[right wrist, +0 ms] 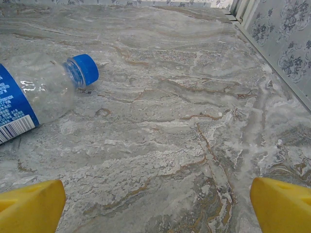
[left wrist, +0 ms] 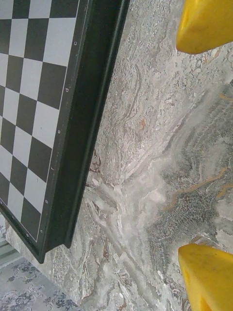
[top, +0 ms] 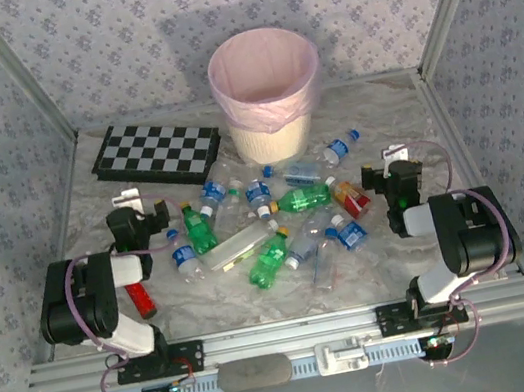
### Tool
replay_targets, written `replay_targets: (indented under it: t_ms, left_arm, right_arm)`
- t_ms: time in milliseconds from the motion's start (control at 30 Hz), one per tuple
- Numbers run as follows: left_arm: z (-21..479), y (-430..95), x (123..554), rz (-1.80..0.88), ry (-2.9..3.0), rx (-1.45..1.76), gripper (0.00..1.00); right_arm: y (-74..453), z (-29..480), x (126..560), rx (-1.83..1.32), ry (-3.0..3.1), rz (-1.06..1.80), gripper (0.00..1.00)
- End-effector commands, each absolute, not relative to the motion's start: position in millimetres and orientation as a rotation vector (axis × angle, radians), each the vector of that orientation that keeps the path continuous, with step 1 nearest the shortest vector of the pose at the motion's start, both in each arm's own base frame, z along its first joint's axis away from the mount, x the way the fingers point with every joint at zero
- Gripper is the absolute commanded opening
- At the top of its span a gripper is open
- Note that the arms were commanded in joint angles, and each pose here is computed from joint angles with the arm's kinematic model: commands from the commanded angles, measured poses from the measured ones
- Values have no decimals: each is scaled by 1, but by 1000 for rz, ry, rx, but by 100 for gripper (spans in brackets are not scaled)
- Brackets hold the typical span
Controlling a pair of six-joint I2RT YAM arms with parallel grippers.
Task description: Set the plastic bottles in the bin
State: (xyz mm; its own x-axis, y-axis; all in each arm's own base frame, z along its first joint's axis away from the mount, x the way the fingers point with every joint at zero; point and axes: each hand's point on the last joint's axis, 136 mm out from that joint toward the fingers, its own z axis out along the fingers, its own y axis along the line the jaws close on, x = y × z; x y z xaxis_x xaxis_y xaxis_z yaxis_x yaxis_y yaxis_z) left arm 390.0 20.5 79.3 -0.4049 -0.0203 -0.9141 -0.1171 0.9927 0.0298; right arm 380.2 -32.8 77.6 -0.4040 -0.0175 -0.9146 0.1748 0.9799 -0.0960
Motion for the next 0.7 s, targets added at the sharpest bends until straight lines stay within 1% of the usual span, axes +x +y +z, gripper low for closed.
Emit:
replay_targets:
  t_ms: [0, 667]
  left_arm:
    - [88, 20, 397, 81, 1959, -107, 100]
    - [89, 20, 398, 71, 1963, -109, 100]
  right_arm:
    - [-35, 88, 387, 136, 1938, -205, 99]
    - [-35, 88, 388, 134, 1942, -196, 99]
